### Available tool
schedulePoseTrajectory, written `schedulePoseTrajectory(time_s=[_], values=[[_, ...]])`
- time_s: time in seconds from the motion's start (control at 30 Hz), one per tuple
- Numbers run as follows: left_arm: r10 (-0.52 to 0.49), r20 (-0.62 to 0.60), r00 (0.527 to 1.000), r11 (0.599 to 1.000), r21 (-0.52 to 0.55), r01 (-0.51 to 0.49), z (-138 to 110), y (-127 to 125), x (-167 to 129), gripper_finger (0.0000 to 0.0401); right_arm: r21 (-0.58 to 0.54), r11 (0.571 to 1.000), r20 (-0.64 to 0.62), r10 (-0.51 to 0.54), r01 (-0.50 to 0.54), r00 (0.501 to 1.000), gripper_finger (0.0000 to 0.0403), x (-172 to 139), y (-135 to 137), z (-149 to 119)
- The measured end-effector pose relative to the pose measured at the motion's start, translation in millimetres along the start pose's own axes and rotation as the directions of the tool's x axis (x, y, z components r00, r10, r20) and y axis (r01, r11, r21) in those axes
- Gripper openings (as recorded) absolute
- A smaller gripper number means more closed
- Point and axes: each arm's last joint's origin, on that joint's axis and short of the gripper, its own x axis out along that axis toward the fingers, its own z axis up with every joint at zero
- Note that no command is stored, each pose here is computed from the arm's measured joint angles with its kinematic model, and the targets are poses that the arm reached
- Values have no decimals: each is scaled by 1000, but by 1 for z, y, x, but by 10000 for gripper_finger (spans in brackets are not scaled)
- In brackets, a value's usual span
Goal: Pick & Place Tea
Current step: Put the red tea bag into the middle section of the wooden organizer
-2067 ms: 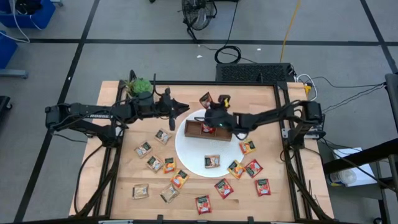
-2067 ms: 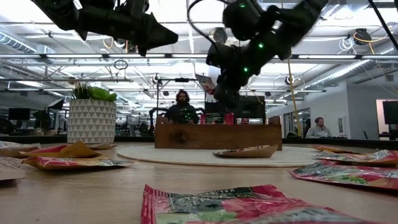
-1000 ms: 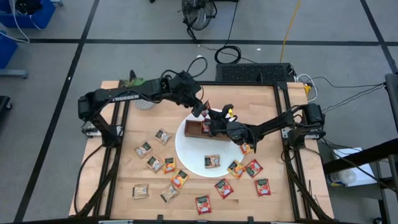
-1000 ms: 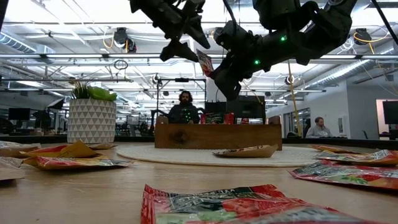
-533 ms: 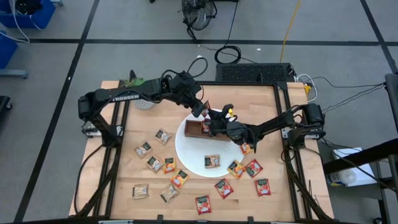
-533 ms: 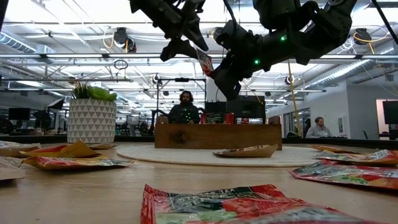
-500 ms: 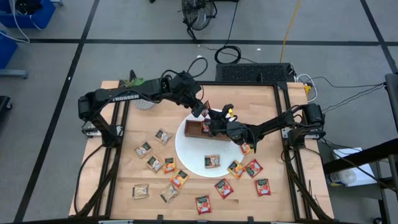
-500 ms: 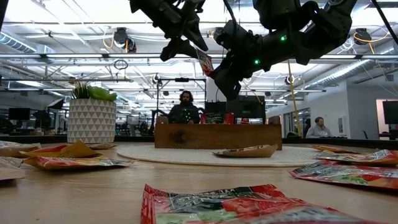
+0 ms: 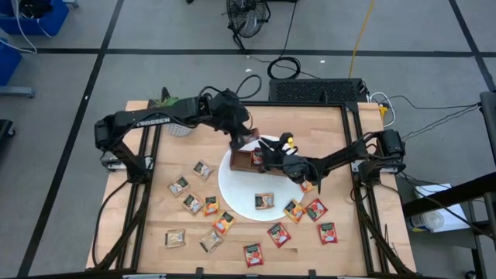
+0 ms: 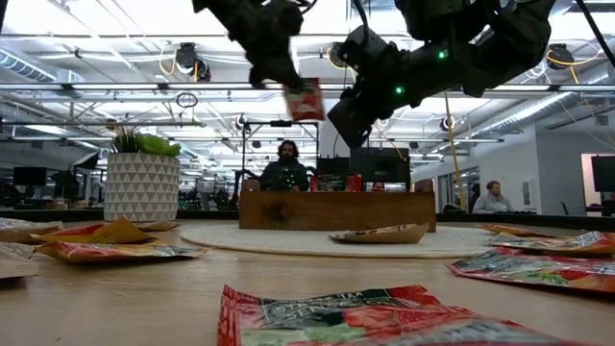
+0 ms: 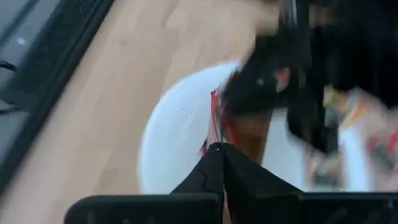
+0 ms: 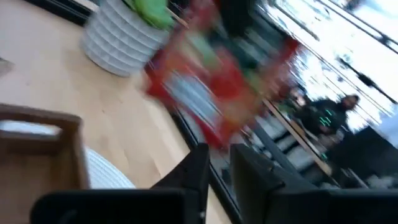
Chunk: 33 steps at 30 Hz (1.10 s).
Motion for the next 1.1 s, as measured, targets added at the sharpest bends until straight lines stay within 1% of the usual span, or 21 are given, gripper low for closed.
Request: schedulePoseTrajectory(time_s=[0.1,0.2,0.3,0.4,0.47,0.53,0.63,0.7,0.77,0.83,0.9,0.97,1.0,1.1], values=[[41,-18,999,989,140,-38,-2,-9,-7,3,10,996,-46,-83,84,995,73,-8,-4,4],[15,-21,1000,957,289,-8,-2,-25,-7,2,17,990,-72,-136,138,988,80,-18,-11,12],[-33,-32,999,892,449,43,-6,-42,3,2,40,988,-65,-148,151,987,80,-30,-27,24],[-127,-53,991,827,546,135,-16,-52,22,2,89,987,-44,-134,137,990,76,-41,-48,32],[-150,-35,988,785,604,141,-21,-53,34,1,147,982,-19,-115,116,993,73,-49,-62,30],[-149,-19,989,762,635,127,-27,-51,43,1,195,977,4,-95,93,995,72,-56,-71,23],[-150,-17,989,763,634,126,-34,-45,59,1,244,966,14,-90,83,996,72,-66,-81,9],[-151,-41,988,765,628,143,-39,-41,69,1,269,960,16,-88,81,996,72,-70,-85,1],[-148,-32,988,763,632,135,-39,-38,79,1,284,955,9,-86,79,996,72,-73,-86,-7],[-145,-39,989,767,626,137,-42,-35,89,1,307,949,11,-85,78,996,72,-75,-87,-11],[-148,-52,988,771,620,148,-44,-32,100,1,303,950,7,-83,77,997,72,-76,-86,-14],[-148,-89,985,782,599,172,-48,-29,109,1,301,951,7,-81,75,997,72,-76,-86,-14],[-147,-94,985,789,590,174,-49,-28,112,1,302,950,7,-82,76,997,72,-76,-86,-14],[-147,-102,984,793,583,178,-50,-27,116,1,297,952,7,-81,76,997,72,-76,-86,-14]])
